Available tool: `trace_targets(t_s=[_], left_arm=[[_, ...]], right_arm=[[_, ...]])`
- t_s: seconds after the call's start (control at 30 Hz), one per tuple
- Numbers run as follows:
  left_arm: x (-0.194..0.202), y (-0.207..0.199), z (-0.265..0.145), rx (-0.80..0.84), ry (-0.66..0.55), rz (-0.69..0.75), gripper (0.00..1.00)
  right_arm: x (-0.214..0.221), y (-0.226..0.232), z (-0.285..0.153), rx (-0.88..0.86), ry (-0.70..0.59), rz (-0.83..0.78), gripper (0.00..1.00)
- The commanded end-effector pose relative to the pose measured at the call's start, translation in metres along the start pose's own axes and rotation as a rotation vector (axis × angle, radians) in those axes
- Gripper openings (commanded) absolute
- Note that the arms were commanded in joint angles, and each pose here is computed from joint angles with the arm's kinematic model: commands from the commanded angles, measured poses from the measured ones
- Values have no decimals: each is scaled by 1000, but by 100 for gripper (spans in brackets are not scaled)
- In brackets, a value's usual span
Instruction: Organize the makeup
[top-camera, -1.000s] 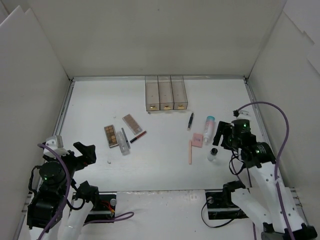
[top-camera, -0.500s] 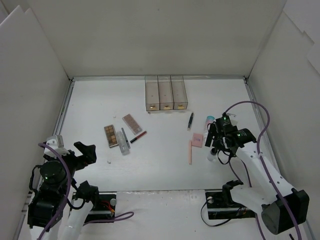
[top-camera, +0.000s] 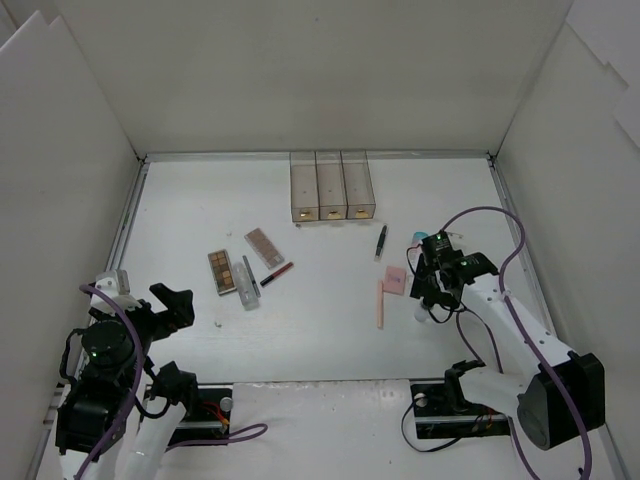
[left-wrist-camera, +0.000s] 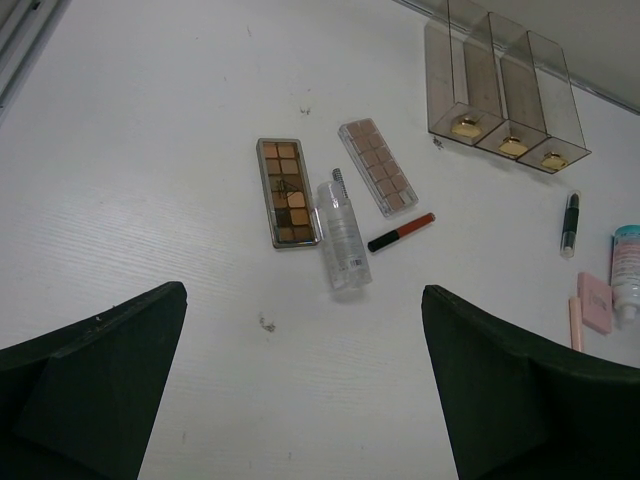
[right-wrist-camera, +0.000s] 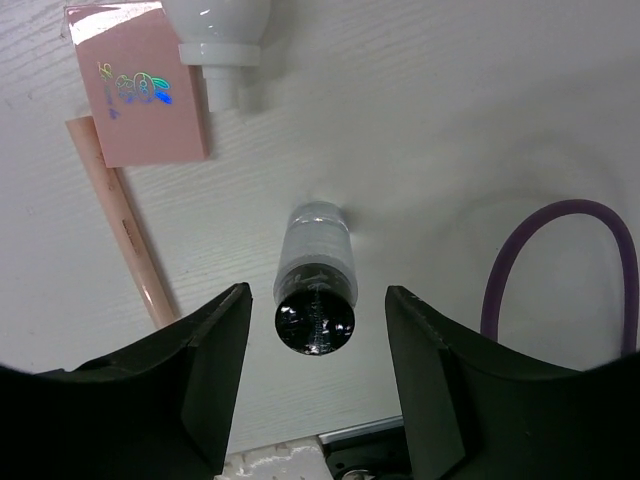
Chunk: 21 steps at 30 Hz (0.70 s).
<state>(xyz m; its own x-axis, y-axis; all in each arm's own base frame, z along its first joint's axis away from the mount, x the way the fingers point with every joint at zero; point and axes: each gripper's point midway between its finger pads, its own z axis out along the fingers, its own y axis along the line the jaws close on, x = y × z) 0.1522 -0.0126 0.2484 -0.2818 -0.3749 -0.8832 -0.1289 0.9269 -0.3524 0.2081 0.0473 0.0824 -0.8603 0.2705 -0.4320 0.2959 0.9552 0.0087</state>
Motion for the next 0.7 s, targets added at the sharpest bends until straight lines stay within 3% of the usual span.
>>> trace_targets(t_s=[0.0,0.23,0.33,0.47,0.53,0.67], left_arm=[[-17,-10,3,34,-53,2,99],[-17,-11,2,41,-52,1,99],[-16,-11,2,41,-52,1,99],[-16,-12,2,50,-48,5,99],[-16,-12,2,50,-50,5,100],[-15,-13,3,55,-40,9,99]], right_arm=[[-3,7,5,-8,6,-2,53],[1,9,10,-11,16,6,42],[-1,8,9,-8,5,11,32],[-5,9,6,-15,-9,7,8],[-12,11,1,-28,-25,3,1],[-49,29,-33,-96,-100,-14,0]])
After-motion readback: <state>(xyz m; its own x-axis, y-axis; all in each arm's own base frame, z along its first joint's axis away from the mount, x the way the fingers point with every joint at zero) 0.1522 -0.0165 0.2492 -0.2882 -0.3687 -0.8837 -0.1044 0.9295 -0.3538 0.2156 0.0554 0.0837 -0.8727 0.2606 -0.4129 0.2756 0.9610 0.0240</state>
